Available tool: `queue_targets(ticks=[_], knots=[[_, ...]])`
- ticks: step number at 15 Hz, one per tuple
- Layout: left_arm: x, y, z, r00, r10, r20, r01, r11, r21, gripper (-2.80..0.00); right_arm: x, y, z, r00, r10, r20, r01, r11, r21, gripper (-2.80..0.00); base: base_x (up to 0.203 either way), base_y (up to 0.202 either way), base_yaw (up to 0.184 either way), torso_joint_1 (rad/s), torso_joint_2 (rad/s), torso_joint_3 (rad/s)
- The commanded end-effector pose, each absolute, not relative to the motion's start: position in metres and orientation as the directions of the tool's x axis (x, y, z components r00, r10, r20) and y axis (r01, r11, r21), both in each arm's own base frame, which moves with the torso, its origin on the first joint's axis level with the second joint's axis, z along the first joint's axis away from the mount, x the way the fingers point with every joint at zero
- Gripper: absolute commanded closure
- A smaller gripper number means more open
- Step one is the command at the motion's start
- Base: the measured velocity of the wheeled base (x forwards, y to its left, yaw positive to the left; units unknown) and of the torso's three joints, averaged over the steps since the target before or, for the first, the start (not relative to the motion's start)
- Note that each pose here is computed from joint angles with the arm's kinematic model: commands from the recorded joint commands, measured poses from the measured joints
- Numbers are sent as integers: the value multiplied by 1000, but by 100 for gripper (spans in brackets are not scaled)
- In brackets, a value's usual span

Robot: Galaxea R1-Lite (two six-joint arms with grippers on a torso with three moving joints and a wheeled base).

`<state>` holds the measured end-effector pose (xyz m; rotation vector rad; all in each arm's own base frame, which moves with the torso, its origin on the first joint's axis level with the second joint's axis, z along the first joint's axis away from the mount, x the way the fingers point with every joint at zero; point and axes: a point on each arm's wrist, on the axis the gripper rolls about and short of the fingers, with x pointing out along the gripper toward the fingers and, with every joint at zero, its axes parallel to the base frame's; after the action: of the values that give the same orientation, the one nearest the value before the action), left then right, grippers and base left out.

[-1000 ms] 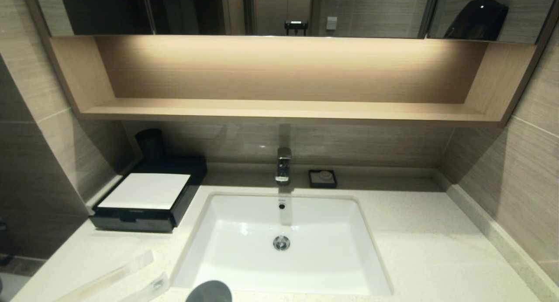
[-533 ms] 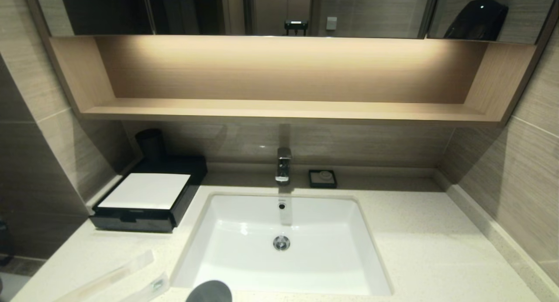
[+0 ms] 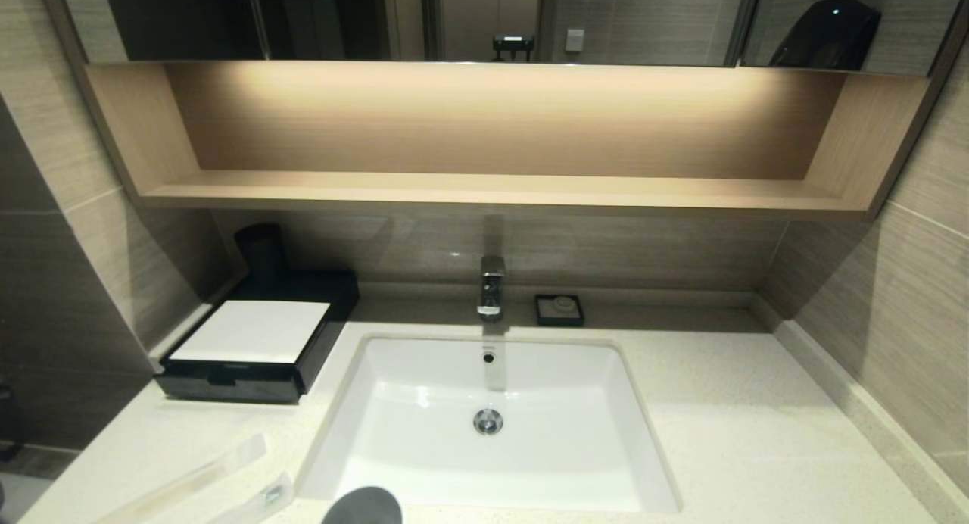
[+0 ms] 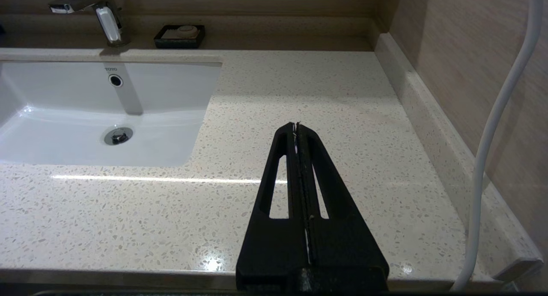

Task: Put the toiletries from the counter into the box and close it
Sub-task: Open the drawer

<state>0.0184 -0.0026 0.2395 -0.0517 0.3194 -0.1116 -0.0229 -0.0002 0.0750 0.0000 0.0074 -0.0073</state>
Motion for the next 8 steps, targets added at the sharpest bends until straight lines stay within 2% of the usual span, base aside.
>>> queue_targets(ticks=[1,4,8], knots=[[65,-6,258,864,-157,-479,136,988,-79,0,-23,0,75,1000,-8,-8,8,1000,0,0,0,0,0,0,0,0],[83,-18,258,700,-250,-669,248,963,-100,0,-23,0,75,1000,-8,-8,8,1000,0,0,0,0,0,0,0,0],[110,-33,248,583,-295,-757,321,940,-118,0,-23,0,75,1000,-8,-8,8,1000,0,0,0,0,0,0,0,0]])
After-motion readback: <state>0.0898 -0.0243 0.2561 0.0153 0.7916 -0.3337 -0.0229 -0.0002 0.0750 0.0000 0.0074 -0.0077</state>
